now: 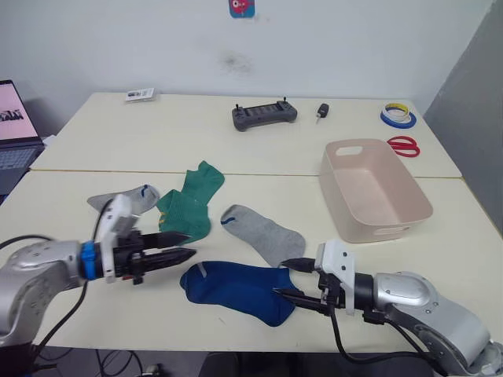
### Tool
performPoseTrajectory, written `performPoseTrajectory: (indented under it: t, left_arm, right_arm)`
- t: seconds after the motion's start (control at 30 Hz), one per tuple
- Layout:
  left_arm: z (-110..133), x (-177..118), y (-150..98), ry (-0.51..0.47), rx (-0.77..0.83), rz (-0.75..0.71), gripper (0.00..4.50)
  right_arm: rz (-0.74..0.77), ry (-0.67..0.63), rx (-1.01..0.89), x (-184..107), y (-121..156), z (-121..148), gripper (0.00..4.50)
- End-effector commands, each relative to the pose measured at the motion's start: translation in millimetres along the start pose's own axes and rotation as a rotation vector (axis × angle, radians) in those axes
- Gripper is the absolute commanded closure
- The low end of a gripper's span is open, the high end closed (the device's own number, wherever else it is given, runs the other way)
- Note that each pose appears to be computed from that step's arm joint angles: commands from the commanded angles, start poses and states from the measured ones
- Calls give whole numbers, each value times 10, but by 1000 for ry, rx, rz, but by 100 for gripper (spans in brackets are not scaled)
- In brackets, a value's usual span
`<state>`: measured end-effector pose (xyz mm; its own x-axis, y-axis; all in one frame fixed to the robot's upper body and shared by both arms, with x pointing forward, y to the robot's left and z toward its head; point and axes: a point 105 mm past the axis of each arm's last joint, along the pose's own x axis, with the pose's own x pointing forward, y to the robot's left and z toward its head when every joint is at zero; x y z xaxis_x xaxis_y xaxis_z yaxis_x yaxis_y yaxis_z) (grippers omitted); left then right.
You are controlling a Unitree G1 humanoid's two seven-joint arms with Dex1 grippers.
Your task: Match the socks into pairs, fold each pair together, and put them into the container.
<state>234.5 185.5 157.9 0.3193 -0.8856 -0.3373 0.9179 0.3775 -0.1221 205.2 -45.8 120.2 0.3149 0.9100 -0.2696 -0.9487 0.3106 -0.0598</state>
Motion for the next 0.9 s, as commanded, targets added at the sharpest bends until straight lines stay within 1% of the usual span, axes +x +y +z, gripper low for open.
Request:
performPoseTrajectory:
  t: [0.03,0.07,0.13,0.17,0.2,0.27,0.37,0.5,0.63,0.7,0.77,0.9]
  left_arm:
    - [-33,214,-143,84,132,-120,336]
    - [-93,253,-108,109,153,-121,363]
    - [-226,288,-12,164,206,-113,430]
    - [-301,286,28,196,220,-112,450]
    - [-346,281,51,215,229,-114,450]
    - [-474,256,159,249,242,-90,450]
    - [-632,228,240,295,268,-92,450]
    - [-806,201,305,312,229,-65,450]
    - [-887,166,328,315,207,-47,450]
    - [-863,153,320,289,185,-37,450]
    - [-795,137,303,254,167,-32,450]
    - [-529,48,169,185,138,-71,450]
  right_arm:
    - [4,-6,-17,127,13,21,312]
    - [1,6,-24,183,-5,-10,338]
    - [0,29,-37,288,-33,-69,414]
    - [2,38,-38,338,-39,-96,444]
    - [3,42,-38,368,-41,-110,448]
    - [5,83,-32,426,-44,-233,448]
    - [1,146,-13,398,-42,-404,448]
    - [-24,227,1,196,-52,-609,448]
    - [-77,268,-1,-2,-137,-702,448]
    - [-109,273,-14,-101,-196,-706,448]
    - [-110,239,-28,-141,-205,-639,448]
    - [-52,96,-43,-148,-96,-318,448]
